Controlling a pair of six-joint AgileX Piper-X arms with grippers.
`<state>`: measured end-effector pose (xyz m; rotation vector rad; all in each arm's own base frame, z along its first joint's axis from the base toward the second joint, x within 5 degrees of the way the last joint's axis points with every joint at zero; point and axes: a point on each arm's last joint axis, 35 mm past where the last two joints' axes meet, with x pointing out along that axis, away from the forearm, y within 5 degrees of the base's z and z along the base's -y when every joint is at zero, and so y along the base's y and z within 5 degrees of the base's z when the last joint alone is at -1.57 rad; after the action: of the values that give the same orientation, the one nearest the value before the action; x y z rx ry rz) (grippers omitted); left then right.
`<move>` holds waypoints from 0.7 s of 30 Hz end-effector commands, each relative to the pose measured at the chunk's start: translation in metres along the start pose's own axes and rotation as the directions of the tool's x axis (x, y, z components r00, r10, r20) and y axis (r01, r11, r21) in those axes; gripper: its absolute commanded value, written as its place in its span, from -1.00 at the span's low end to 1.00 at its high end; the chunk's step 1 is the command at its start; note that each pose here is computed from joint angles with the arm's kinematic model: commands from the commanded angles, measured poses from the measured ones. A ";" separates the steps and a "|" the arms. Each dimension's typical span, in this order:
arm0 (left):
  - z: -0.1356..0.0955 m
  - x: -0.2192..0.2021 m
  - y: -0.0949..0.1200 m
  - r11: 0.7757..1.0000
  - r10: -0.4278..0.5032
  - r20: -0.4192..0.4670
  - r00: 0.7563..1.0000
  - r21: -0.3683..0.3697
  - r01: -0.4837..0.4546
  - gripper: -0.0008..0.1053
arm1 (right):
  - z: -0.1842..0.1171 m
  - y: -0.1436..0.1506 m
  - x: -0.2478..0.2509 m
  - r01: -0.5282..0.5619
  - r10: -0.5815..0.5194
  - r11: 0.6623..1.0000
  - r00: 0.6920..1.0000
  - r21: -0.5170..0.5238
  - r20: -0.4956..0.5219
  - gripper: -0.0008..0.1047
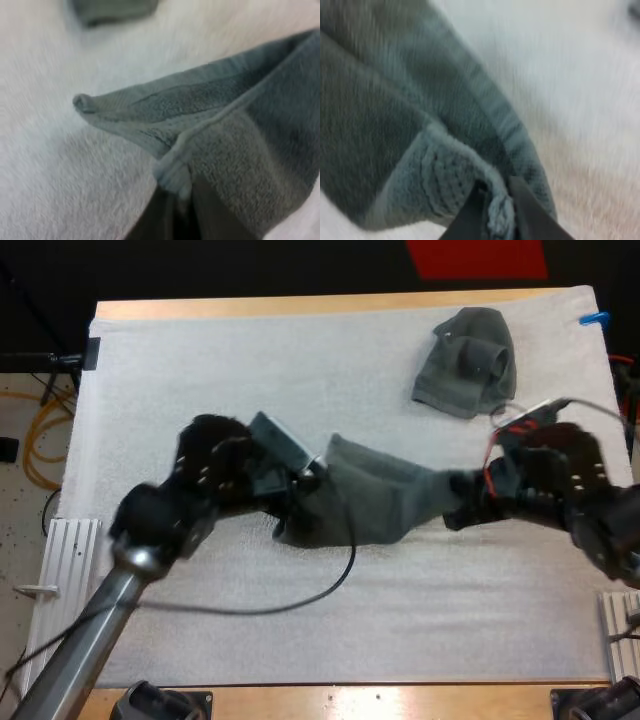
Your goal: Pick towel from pile fold and stack
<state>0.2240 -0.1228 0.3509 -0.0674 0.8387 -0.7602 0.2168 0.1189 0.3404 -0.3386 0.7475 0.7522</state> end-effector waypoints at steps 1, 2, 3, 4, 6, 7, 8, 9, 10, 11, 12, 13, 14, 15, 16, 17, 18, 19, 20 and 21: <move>-0.001 -0.012 -0.006 1.000 0.000 0.014 1.000 -0.008 0.000 -0.98 | 0.007 0.001 -0.011 0.007 -0.007 1.000 0.999 -0.002 0.039 -0.99; -0.004 -0.021 -0.009 1.000 0.000 0.016 1.000 -0.007 0.000 -0.98 | 0.010 0.003 -0.019 -0.008 0.008 1.000 0.998 0.004 0.068 -0.99; -0.008 -0.028 -0.011 1.000 0.006 0.009 1.000 -0.010 -0.006 -0.98 | 0.012 0.005 -0.026 -0.032 0.031 0.999 0.996 0.016 0.089 -0.99; -0.010 -0.031 -0.012 1.000 0.010 0.000 1.000 -0.014 -0.010 -0.98 | 0.012 0.006 -0.029 -0.040 0.038 0.999 0.995 0.018 0.098 -0.99; -0.018 -0.042 -0.016 0.999 0.021 -0.029 0.999 -0.026 -0.021 -0.98 | 0.008 0.010 -0.035 -0.095 0.091 0.995 0.991 0.036 0.093 -0.99; -0.021 -0.044 -0.016 0.999 0.021 -0.039 0.999 -0.027 -0.023 -0.98 | 0.007 0.011 -0.037 -0.112 0.108 0.993 0.991 0.039 0.084 -0.99; -0.024 -0.046 -0.017 0.999 0.023 -0.060 0.998 -0.031 -0.025 -0.98 | 0.003 0.013 -0.038 -0.135 0.132 0.990 0.989 0.047 0.062 -0.99; -0.028 -0.046 -0.017 0.999 0.024 -0.076 0.997 -0.036 -0.027 -0.98 | -0.001 0.015 -0.038 -0.160 0.159 0.985 0.987 0.062 0.027 -0.99; -0.030 -0.046 -0.016 0.999 0.025 -0.083 0.996 -0.039 -0.028 -0.98 | -0.003 0.016 -0.038 -0.174 0.173 0.982 0.985 0.070 0.010 -0.99; -0.034 -0.042 -0.014 0.998 0.026 -0.101 0.995 -0.046 -0.030 -0.98 | -0.008 0.017 -0.037 -0.194 0.196 0.978 0.980 0.081 -0.018 -0.99; -0.040 -0.037 -0.012 0.998 0.019 -0.122 0.992 -0.055 -0.026 -0.98 | -0.012 0.018 -0.035 -0.216 0.220 0.972 0.975 0.092 -0.036 -0.99; -0.043 -0.035 -0.011 0.998 0.012 -0.129 0.992 -0.059 -0.020 -0.98 | -0.014 0.019 -0.034 -0.227 0.232 0.969 0.972 0.098 -0.043 -0.99; -0.050 -0.028 -0.008 0.998 0.000 -0.152 0.988 -0.070 -0.010 -0.98 | -0.018 0.020 -0.031 -0.241 0.248 0.965 0.967 0.108 -0.060 -0.99; -0.058 -0.021 -0.004 0.997 -0.002 -0.178 0.984 -0.081 -0.012 -0.98 | -0.022 0.020 -0.027 -0.254 0.264 0.960 0.962 0.119 -0.070 -0.99; -0.062 -0.018 -0.003 0.996 -0.001 -0.189 0.982 -0.085 -0.015 -0.98 | -0.025 0.021 -0.025 -0.263 0.274 0.956 0.958 0.128 -0.077 -0.99; -0.068 -0.013 0.000 0.996 0.007 -0.199 0.980 -0.088 -0.025 -0.98 | -0.029 0.021 -0.021 -0.268 0.282 0.953 0.955 0.141 -0.089 -0.99; -0.070 -0.009 0.003 0.996 0.018 -0.191 0.981 -0.083 -0.034 -0.98 | -0.035 0.021 -0.014 -0.267 0.286 0.950 0.953 0.160 -0.103 -0.99; -0.071 -0.006 0.004 0.996 0.021 -0.179 0.984 -0.077 -0.035 -0.98 | -0.037 0.021 -0.011 -0.266 0.286 0.949 0.952 0.170 -0.105 -0.99; -0.072 -0.002 0.006 0.997 0.021 -0.155 0.988 -0.068 -0.032 -0.98 | -0.041 0.020 -0.003 -0.258 0.281 0.947 0.954 0.189 -0.104 -0.99; -0.072 0.004 0.009 0.998 0.019 -0.122 0.992 -0.058 -0.027 -0.98 | -0.043 0.018 0.006 -0.246 0.270 0.946 0.958 0.211 -0.094 -0.99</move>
<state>0.1757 -0.0992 0.2909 -0.0586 1.0561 -0.7099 0.1817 0.1099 0.3067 -0.1187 1.0132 0.9067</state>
